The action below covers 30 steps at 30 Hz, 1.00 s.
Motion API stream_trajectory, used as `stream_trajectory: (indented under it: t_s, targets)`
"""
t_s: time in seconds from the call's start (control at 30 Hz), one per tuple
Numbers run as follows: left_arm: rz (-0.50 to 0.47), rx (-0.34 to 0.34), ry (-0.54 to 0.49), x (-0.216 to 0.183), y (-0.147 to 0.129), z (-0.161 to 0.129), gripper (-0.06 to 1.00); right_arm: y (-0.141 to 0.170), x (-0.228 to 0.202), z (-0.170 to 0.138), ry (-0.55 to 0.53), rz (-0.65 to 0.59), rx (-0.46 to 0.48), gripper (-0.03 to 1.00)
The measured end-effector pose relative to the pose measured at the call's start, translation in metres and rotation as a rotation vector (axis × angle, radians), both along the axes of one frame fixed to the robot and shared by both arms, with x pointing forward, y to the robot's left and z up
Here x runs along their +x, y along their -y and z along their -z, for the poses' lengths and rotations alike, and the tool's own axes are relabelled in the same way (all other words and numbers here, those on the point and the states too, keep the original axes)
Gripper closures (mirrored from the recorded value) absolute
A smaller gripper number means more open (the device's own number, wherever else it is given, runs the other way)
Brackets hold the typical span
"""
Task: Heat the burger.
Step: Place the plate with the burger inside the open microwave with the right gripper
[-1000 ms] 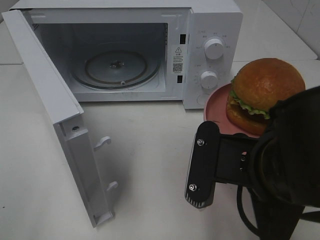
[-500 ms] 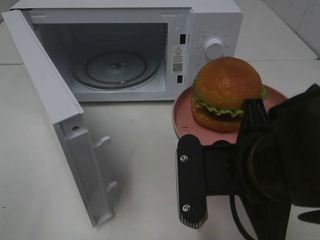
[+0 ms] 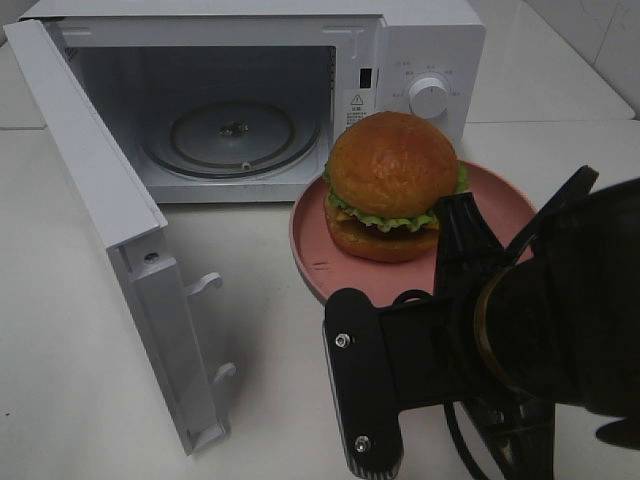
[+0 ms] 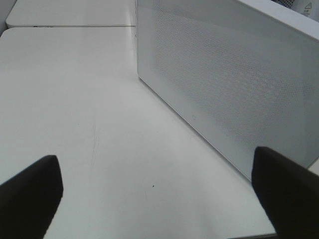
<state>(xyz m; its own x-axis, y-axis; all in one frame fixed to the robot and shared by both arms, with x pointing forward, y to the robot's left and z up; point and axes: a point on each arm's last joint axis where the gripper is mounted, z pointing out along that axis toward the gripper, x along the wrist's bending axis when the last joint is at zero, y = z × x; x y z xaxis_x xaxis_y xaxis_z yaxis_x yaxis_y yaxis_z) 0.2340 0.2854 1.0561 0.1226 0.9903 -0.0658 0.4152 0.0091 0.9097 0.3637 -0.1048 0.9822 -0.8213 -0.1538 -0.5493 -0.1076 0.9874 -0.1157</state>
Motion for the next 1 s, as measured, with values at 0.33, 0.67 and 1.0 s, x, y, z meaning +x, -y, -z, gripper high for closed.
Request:
stream_trajectory:
  t_s: [0.33,0.67,1.0]
  targets:
    - [0.0,0.0,0.0,0.0,0.0,0.0,-0.03,0.004,0.018,0.0,-0.008,-0.111,-0.027,0.92]
    - [0.0,0.0,0.0,0.0,0.0,0.0,-0.03,0.012,0.04,0.002,-0.034,-0.252,-0.03,0.92]
    - [0.0,0.0,0.0,0.0,0.0,0.0,-0.03,0.023,0.058,0.003,-0.069,-0.384,-0.025,0.92]
